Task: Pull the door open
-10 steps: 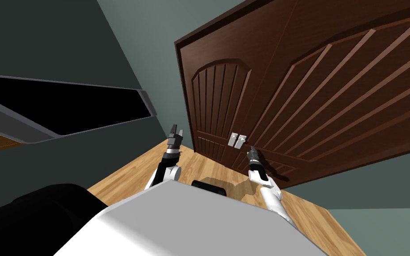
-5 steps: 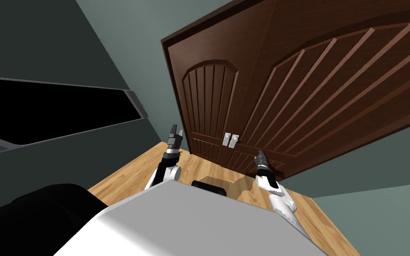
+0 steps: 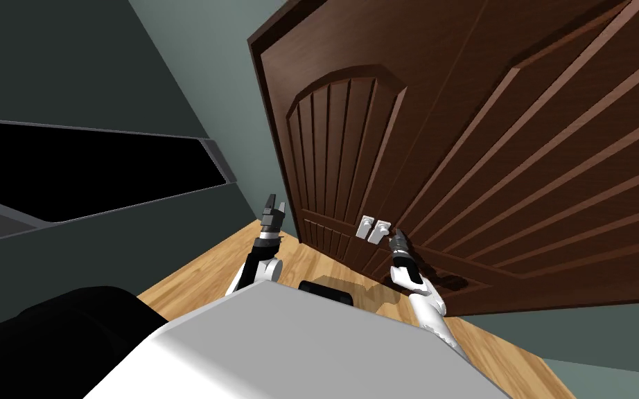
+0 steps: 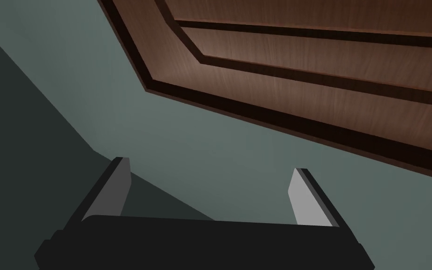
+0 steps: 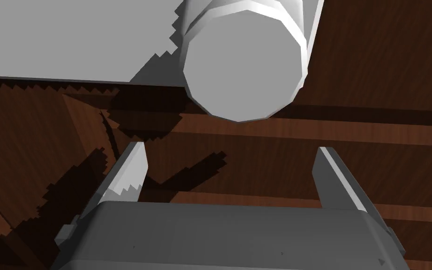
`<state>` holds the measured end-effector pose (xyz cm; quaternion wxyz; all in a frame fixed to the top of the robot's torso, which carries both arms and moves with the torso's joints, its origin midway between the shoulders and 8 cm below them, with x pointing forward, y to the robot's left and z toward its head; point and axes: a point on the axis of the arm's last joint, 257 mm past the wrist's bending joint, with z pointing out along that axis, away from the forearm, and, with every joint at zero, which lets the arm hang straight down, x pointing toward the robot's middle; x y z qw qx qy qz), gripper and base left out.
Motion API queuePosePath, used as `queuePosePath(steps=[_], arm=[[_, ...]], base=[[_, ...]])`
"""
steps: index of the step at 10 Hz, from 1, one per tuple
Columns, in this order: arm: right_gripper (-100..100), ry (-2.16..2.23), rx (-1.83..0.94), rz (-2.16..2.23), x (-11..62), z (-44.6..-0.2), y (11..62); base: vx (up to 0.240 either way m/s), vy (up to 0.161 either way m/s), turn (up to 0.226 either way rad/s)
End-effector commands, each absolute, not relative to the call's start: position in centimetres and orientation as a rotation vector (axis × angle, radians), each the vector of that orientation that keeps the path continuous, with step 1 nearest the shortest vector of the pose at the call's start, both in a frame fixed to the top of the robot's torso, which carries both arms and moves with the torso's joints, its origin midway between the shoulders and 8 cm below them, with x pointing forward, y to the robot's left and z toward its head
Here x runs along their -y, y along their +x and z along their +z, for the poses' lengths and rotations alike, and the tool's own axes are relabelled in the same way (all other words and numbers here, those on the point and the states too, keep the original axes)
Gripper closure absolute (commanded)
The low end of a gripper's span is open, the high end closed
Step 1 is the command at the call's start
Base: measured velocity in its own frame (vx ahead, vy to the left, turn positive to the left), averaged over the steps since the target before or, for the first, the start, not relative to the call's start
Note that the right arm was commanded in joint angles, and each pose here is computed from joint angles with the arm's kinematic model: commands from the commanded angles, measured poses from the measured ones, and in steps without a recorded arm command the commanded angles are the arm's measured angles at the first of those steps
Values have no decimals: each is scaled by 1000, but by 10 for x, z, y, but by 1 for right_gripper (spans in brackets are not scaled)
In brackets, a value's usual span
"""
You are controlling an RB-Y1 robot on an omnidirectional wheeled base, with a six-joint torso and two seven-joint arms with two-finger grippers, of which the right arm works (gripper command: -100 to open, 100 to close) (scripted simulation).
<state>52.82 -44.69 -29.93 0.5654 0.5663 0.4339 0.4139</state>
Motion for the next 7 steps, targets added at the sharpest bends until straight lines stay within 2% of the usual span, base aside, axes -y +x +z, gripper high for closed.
queuePosePath(steps=[1, 2, 3, 7], arm=[[-100, 1319, -1026, 1005, 431, -296, 538], [-100, 1325, -1024, 993, 437, -296, 535], [100, 1325, -1024, 993, 437, -296, 535], [100, 1325, -1024, 993, 437, -296, 535]], base=[[206, 157, 126], [95, 72, 15], [-11, -8, -13], [-23, -13, 13]])
